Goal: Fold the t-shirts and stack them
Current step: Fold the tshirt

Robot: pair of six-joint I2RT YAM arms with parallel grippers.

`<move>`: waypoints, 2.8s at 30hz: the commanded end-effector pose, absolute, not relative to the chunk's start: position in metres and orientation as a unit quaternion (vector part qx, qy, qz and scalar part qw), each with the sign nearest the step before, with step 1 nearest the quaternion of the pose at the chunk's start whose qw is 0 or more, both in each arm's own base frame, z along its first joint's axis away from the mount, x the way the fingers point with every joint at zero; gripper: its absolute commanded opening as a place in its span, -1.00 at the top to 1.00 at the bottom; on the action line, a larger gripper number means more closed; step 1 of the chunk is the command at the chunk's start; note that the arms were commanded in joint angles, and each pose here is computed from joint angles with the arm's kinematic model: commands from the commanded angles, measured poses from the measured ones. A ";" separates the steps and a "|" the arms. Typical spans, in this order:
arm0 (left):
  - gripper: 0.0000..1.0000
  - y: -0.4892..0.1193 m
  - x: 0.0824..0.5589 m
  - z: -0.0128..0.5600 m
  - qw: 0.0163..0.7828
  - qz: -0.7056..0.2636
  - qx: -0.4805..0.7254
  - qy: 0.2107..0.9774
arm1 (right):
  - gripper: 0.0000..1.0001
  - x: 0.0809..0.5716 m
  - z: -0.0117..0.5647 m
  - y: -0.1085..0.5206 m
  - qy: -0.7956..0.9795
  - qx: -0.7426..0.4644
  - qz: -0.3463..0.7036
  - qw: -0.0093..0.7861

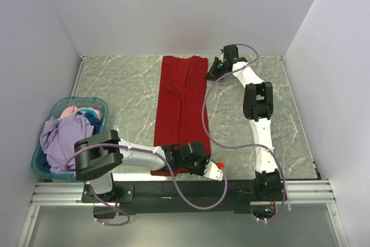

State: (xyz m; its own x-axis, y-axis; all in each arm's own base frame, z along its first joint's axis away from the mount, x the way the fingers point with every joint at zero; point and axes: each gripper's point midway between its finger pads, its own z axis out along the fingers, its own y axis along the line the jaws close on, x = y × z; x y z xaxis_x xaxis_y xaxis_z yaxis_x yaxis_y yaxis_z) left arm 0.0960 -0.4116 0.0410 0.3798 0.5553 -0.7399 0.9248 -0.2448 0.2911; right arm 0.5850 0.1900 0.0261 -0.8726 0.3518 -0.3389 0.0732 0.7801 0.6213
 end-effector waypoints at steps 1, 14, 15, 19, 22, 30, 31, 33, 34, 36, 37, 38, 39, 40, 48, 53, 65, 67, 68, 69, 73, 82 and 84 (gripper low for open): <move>0.95 -0.416 0.084 0.059 0.369 -0.283 0.743 0.482 | 0.84 0.587 0.017 0.193 0.922 0.112 0.294 0.225; 0.99 -0.401 0.048 0.063 0.334 -0.306 0.768 0.453 | 1.00 0.596 0.022 0.182 0.923 0.121 0.269 0.247; 0.99 -0.399 0.041 0.063 0.328 -0.309 0.772 0.448 | 1.00 0.596 0.021 0.181 0.923 0.120 0.267 0.248; 0.99 -0.393 0.030 0.062 0.315 -0.316 0.773 0.450 | 1.00 0.597 0.021 0.178 0.925 0.120 0.259 0.252; 0.96 -0.391 0.031 0.056 0.311 -0.312 0.770 0.460 | 1.00 0.597 0.023 0.175 0.926 0.120 0.253 0.254; 0.28 -0.398 0.035 0.065 0.313 -0.317 0.751 0.488 | 1.00 0.594 0.051 0.164 0.926 0.103 0.229 0.281; 0.24 -0.399 0.036 0.069 0.316 -0.322 0.746 0.490 | 1.00 0.592 0.053 0.161 0.927 0.103 0.222 0.283; 0.24 -0.397 0.040 0.081 0.314 -0.337 0.729 0.506 | 1.00 0.593 0.068 0.154 0.927 0.093 0.205 0.301; 0.24 -0.398 0.041 0.089 0.312 -0.351 0.721 0.509 | 1.00 0.597 0.075 0.148 0.926 0.092 0.189 0.314; 0.23 -0.392 0.056 0.101 0.306 -0.367 0.689 0.544 | 0.96 0.599 0.082 0.138 0.928 0.082 0.163 0.324; 0.22 -0.391 0.059 0.107 0.302 -0.382 0.679 0.549 | 0.87 0.604 0.091 0.132 0.926 0.082 0.149 0.337; 0.21 -0.385 0.075 0.118 0.312 -0.387 0.653 0.571 | 0.78 0.606 0.094 0.130 0.925 0.079 0.144 0.343; 0.20 -0.383 0.082 0.125 0.317 -0.394 0.640 0.579 | 0.59 0.609 0.096 0.125 0.924 0.071 0.138 0.349; 0.17 -0.379 0.086 0.137 0.326 -0.404 0.628 0.580 | 0.46 0.611 0.106 0.124 0.921 0.067 0.138 0.359; 0.08 -0.334 0.178 0.169 0.338 -0.412 0.460 0.710 | -0.47 0.591 0.163 0.134 0.903 -0.014 0.185 0.387; 0.10 -0.301 0.253 0.164 0.339 -0.419 0.339 0.771 | -0.47 0.555 0.189 0.158 0.892 -0.050 0.259 0.367; 0.26 -0.319 0.419 0.140 0.334 -0.440 0.189 0.812 | 0.07 0.520 0.118 0.200 0.899 -0.033 0.376 0.222; 0.26 -0.327 0.437 0.129 0.329 -0.449 0.169 0.813 | 0.07 0.523 0.107 0.202 0.900 -0.032 0.375 0.219; 0.26 -0.328 0.443 0.125 0.326 -0.451 0.159 0.816 | 0.08 0.526 0.104 0.201 0.901 -0.027 0.373 0.218; 0.26 -0.330 0.451 0.124 0.328 -0.454 0.152 0.815 | 0.08 0.531 0.105 0.202 0.900 -0.026 0.374 0.223; 0.27 -0.329 0.476 0.093 0.308 -0.461 0.095 0.826 | 0.08 0.542 0.081 0.204 0.904 -0.008 0.373 0.211; 0.26 -0.333 0.507 0.040 0.280 -0.468 -0.020 0.838 | -0.06 0.556 0.079 0.188 0.912 -0.005 0.336 0.235; 0.26 -0.330 0.520 0.030 0.282 -0.463 -0.064 0.838 | -0.10 0.558 0.089 0.180 0.913 -0.006 0.324 0.246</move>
State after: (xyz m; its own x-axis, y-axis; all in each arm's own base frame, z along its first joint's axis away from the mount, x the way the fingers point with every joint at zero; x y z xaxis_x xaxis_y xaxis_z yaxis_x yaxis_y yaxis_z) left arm 0.4886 -0.3327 0.0363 -0.8657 -0.2247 -0.4473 0.2578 0.5657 -0.7832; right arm 0.5410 0.1896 0.0496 -0.9265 0.1499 -0.3452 -0.1097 0.7699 0.6287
